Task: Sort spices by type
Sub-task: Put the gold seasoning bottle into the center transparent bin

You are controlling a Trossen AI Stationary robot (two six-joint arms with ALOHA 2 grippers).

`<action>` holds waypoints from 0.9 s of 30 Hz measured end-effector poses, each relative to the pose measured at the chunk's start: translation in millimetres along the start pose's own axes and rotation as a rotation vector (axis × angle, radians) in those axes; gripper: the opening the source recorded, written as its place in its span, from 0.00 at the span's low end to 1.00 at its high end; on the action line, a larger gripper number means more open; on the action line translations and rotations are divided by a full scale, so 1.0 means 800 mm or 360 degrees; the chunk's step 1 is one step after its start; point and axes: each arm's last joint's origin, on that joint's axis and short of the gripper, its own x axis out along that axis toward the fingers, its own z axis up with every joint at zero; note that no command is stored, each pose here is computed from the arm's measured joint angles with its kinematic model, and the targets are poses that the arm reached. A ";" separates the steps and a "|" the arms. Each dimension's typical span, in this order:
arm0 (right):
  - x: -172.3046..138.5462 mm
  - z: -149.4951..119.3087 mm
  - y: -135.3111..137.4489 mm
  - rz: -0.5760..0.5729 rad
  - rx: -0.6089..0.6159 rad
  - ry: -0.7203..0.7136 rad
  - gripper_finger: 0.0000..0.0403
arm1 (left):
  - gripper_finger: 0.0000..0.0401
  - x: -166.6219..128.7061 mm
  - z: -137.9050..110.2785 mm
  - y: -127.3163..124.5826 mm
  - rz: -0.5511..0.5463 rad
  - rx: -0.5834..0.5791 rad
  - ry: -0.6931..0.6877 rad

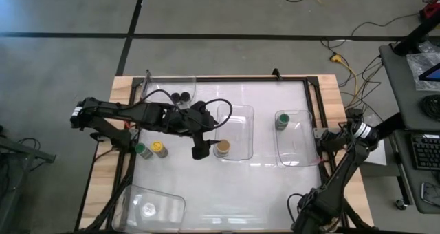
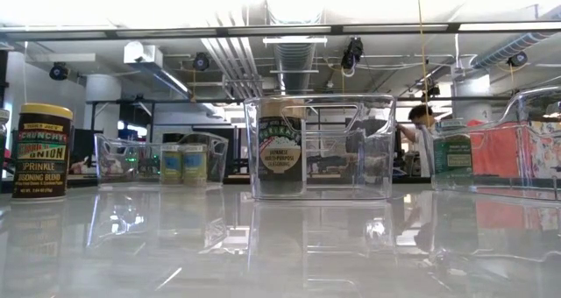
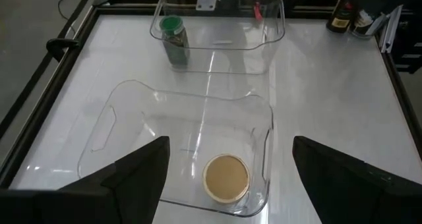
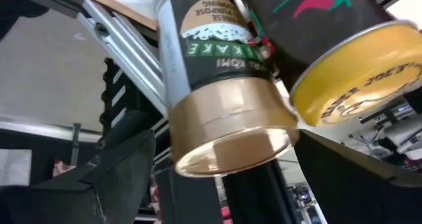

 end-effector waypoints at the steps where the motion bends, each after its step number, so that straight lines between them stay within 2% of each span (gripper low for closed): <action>1: 0.001 0.001 -0.001 -0.0005 -0.0001 0.0000 0.87 | 0.76 0.000 0.000 0.000 0.0000 0.0000 0.0000; 9: 0.002 0.003 -0.001 -0.0006 -0.0022 -0.0004 0.87 | 0.76 0.002 -0.002 0.000 0.0002 0.0001 0.0015; 15: 0.002 0.001 0.005 0.0065 -0.0027 0.0001 0.87 | 0.76 0.002 -0.003 0.000 0.0003 -0.0016 0.0019; 27: -0.010 -0.002 0.014 0.0206 0.0011 -0.0172 0.87 | 0.76 0.002 -0.003 0.000 0.0003 -0.0025 0.0021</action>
